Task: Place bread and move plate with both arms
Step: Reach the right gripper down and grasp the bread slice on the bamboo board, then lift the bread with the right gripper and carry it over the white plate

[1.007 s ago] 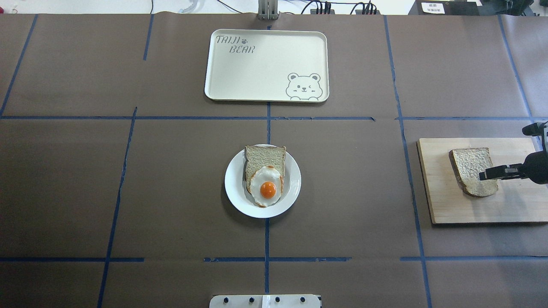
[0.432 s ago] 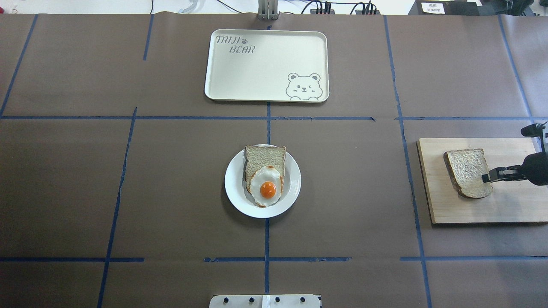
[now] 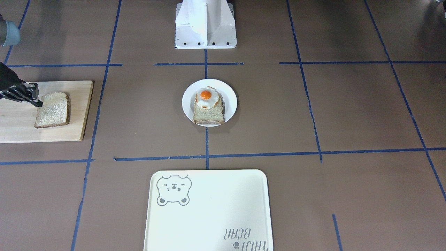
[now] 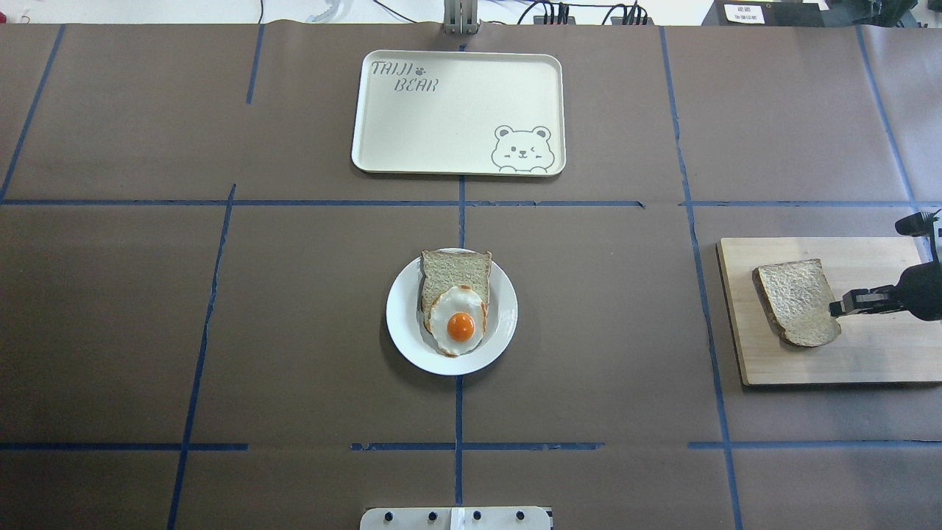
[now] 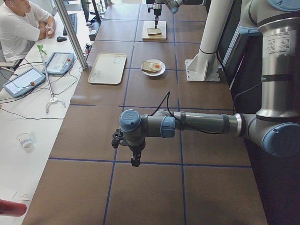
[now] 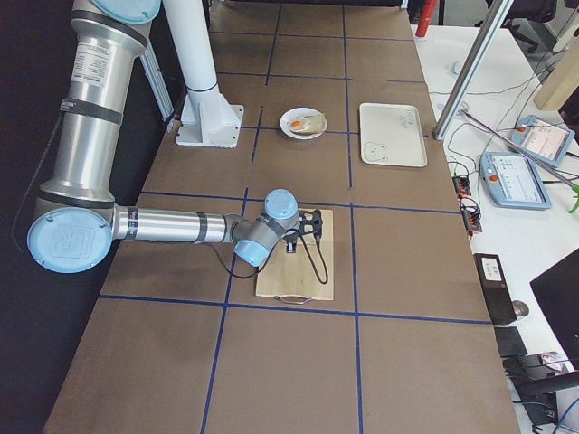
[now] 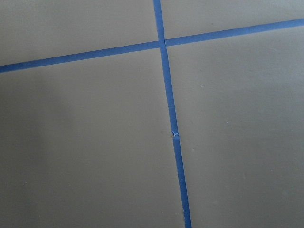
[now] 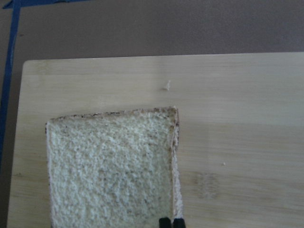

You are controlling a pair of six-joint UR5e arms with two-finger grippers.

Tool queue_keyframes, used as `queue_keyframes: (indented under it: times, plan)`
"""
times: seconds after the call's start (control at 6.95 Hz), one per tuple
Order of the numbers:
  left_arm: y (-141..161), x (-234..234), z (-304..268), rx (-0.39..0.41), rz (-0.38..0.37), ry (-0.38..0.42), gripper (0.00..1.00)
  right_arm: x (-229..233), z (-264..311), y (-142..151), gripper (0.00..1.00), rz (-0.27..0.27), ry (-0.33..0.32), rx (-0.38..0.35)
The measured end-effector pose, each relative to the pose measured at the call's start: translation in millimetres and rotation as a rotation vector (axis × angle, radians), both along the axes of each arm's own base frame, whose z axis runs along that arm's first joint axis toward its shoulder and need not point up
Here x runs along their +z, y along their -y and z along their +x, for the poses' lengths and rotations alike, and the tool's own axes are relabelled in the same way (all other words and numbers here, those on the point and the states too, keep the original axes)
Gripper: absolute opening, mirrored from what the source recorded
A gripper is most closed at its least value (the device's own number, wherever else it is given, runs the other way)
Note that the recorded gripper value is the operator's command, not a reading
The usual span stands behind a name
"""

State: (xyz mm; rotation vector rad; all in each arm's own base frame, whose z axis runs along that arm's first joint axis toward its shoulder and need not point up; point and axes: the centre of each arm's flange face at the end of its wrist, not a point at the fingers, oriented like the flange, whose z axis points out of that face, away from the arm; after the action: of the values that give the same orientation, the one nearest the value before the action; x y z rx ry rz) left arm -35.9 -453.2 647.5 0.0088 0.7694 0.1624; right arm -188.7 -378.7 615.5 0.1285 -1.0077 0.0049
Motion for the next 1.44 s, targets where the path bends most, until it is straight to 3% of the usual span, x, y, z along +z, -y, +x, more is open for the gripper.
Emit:
queue_keyframes:
  times: [0.29,0.86,1.15,1.44]
  plan:
    - [0.0,-0.1,0.0,0.000,0.000,0.000,1.00,-34.7,-4.1,-1.6,0.00,0.015,0.068,-0.039]
    - [1.1,0.1,0.0,0.000,0.014,-0.001,1.00,-170.7,-52.7,51.7,0.00,-0.041,0.273,0.050]
    - [1.4,0.0,0.5,0.001,0.018,-0.001,1.00,-256.3,-112.2,78.0,0.00,-0.088,0.346,0.084]
    - [1.9,-0.7,0.8,0.001,0.020,-0.001,1.00,-335.8,-198.6,69.9,0.00,-0.102,0.370,0.125]
